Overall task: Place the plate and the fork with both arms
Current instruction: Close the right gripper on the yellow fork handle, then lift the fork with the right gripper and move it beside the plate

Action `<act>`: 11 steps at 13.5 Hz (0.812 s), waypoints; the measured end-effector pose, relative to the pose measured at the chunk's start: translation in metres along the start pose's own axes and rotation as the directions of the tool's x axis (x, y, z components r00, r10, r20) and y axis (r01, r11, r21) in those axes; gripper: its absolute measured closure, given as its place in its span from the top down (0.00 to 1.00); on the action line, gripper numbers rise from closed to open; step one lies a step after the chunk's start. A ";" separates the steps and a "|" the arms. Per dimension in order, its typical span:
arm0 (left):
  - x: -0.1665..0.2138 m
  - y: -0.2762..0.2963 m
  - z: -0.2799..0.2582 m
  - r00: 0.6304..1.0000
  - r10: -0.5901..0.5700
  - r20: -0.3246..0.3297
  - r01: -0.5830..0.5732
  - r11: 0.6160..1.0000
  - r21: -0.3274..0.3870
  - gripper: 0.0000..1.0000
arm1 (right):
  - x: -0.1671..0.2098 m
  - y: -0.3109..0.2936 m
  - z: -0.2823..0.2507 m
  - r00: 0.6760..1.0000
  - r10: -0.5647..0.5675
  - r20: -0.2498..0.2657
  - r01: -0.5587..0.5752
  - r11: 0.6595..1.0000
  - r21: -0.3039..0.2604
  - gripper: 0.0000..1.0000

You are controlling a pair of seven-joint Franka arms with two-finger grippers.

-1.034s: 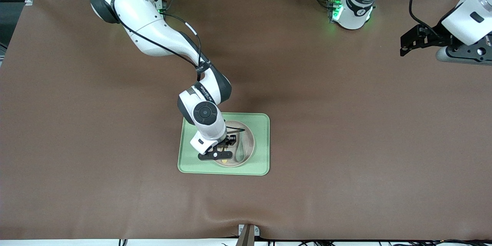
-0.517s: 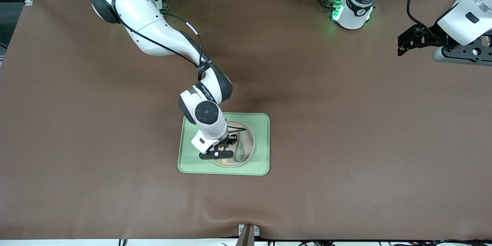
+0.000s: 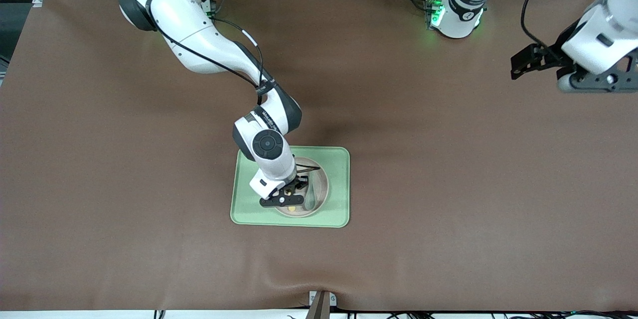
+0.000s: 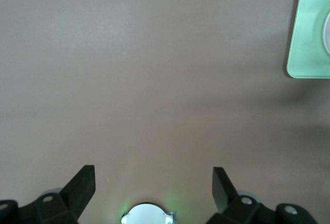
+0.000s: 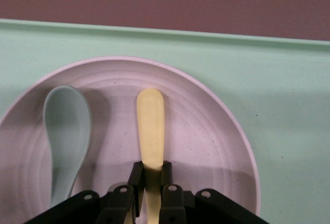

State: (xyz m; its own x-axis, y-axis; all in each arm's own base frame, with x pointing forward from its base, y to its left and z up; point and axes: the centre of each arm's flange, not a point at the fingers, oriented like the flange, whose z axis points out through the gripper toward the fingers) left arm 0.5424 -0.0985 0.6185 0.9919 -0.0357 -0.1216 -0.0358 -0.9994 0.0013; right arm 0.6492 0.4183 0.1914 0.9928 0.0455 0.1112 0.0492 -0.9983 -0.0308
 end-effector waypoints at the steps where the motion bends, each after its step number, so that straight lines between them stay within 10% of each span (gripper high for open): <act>1: 0.005 0.007 0.005 1.000 0.006 -0.006 -0.006 1.000 -0.002 1.00 | 0.000 0.000 0.000 1.000 0.000 -0.001 0.000 1.000 0.000 0.17; 11: 0.010 0.001 -0.001 0.999 -0.015 -0.043 0.015 1.000 -0.011 1.00 | 0.024 0.015 -0.058 0.999 0.031 0.017 -0.030 0.999 -0.032 0.17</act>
State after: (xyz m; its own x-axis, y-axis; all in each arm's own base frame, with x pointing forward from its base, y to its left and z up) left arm 0.5528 -0.1001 0.6182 0.9967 -0.0207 -0.0784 -0.0200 -0.9997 0.0102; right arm 0.6670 0.4024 0.2512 0.9956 0.0153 0.0930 0.0157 -0.9999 -0.0028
